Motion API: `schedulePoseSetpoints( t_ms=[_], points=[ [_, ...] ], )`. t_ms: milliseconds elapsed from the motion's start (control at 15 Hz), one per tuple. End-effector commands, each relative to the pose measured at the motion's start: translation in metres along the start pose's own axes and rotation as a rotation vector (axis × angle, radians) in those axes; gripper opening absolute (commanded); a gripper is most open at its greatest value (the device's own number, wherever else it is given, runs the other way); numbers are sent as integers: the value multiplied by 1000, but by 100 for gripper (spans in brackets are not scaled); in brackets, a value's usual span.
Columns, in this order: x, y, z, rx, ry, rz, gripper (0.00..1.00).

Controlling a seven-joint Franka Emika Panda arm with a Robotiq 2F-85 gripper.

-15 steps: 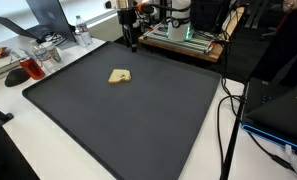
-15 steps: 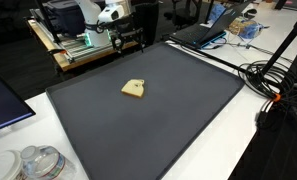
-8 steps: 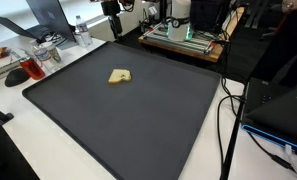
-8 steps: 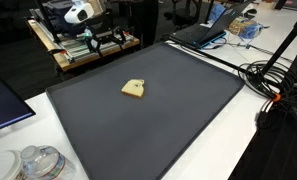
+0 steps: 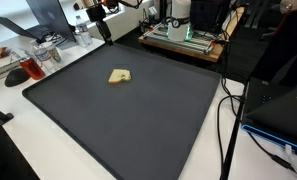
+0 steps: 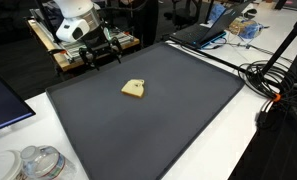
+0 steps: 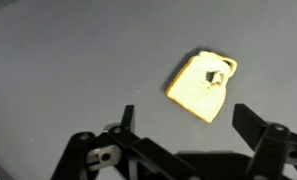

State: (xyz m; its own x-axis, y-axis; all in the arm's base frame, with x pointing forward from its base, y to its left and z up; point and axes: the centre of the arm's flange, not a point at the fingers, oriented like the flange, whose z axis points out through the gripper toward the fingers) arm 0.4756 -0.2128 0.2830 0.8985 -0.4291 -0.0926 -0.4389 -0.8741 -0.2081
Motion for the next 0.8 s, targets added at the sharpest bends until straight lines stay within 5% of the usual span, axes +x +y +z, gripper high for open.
schedulePoseSetpoints(
  t_ms=[0,733],
  points=[
    [51,0,6,2,-83,-106,100],
    [131,-73,9,-74,-195,-338,100]
  ],
)
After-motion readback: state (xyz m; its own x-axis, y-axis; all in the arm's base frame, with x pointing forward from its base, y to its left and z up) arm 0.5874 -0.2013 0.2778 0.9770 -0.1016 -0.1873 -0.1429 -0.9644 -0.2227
